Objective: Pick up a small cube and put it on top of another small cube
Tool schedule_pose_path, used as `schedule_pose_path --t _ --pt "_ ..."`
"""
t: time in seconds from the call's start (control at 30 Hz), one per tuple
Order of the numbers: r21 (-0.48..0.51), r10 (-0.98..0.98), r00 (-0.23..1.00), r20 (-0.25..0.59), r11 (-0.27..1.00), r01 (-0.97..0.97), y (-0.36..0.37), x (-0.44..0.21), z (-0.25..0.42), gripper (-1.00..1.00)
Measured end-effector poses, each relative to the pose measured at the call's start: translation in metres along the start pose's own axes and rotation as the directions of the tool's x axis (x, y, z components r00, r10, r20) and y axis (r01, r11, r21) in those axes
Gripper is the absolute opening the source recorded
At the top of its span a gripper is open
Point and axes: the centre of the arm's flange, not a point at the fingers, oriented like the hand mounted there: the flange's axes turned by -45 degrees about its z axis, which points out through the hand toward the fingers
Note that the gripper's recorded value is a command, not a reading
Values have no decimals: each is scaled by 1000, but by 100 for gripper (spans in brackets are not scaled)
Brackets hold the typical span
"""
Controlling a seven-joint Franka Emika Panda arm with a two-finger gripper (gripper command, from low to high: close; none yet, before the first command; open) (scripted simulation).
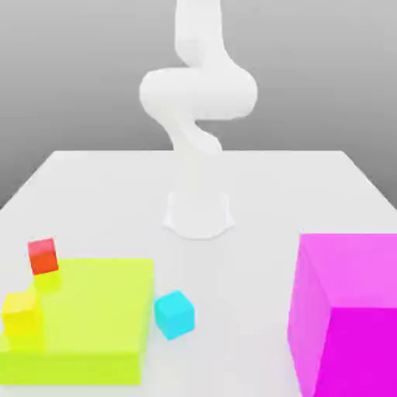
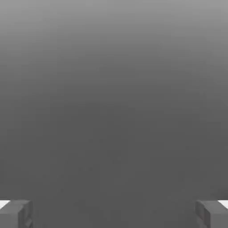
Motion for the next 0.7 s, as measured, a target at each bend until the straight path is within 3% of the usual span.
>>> schedule_pose_path --t 0.33,0.7 --pt "264 -407 893 194 898 352 -144 -72 148 0" --pt "532 -812 531 242 569 627 -285 -255 238 0"
